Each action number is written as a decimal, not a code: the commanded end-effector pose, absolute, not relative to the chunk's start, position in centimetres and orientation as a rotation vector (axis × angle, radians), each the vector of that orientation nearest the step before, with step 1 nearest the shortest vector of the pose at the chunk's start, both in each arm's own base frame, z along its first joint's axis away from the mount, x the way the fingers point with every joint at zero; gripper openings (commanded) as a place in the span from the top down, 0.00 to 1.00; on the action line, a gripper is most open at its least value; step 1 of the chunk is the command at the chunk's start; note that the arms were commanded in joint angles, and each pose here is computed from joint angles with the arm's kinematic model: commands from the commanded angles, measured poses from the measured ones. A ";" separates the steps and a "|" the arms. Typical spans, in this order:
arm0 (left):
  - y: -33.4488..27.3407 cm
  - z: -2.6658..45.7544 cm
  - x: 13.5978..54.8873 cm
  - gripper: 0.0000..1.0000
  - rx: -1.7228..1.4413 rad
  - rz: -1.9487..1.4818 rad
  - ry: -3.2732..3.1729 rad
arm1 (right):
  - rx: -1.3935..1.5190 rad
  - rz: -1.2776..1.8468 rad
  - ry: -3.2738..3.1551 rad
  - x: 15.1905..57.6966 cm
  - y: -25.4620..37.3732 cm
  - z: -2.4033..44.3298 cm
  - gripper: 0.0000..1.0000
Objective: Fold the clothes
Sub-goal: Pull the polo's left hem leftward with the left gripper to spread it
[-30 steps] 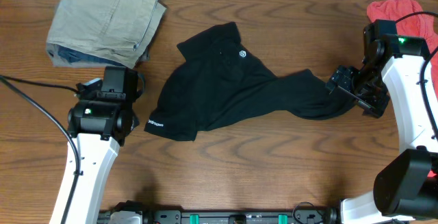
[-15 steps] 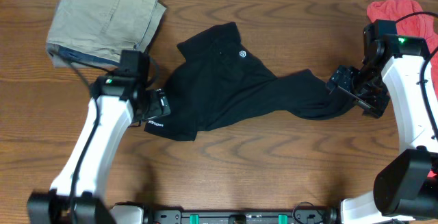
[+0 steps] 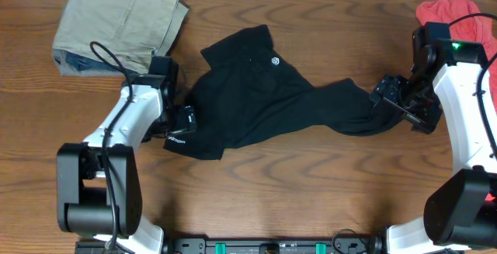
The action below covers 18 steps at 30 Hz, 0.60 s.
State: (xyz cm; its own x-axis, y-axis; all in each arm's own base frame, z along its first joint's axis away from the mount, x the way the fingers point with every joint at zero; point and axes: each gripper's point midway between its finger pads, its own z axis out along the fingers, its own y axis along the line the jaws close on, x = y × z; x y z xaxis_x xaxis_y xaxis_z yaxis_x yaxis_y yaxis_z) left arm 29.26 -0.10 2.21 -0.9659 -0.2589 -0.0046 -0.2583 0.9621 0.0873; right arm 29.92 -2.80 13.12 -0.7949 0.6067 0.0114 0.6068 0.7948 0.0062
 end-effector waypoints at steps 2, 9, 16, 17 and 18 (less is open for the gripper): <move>0.7 1.7 29.5 0.01 0.404 -0.048 -3.080 | -1.031 -0.014 -2.954 29.9 -2.9 13.0 0.01; 0.0 1.0 29.4 0.01 0.348 0.065 -3.069 | -1.031 -0.014 -2.954 29.9 -2.9 13.0 0.01; -0.2 0.1 28.9 0.16 0.349 0.083 -3.069 | -1.031 -0.014 -2.954 29.9 -2.9 13.0 0.01; -0.2 0.0 28.8 0.17 0.348 0.083 -3.064 | -1.031 -0.014 -2.954 29.9 -2.9 13.0 0.01; -0.2 -0.1 28.6 0.17 0.348 0.083 -3.061 | -1.031 -0.014 -2.954 29.9 -2.9 13.0 0.01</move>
State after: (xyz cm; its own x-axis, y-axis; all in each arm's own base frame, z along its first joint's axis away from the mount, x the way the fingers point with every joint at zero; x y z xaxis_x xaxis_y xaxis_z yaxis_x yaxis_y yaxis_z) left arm 29.57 0.00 0.71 -0.9714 -0.2358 0.0295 -0.2369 0.9706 -0.0418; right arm 29.92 -2.79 13.12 -0.7949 0.6067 0.0116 0.6068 0.7948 0.0065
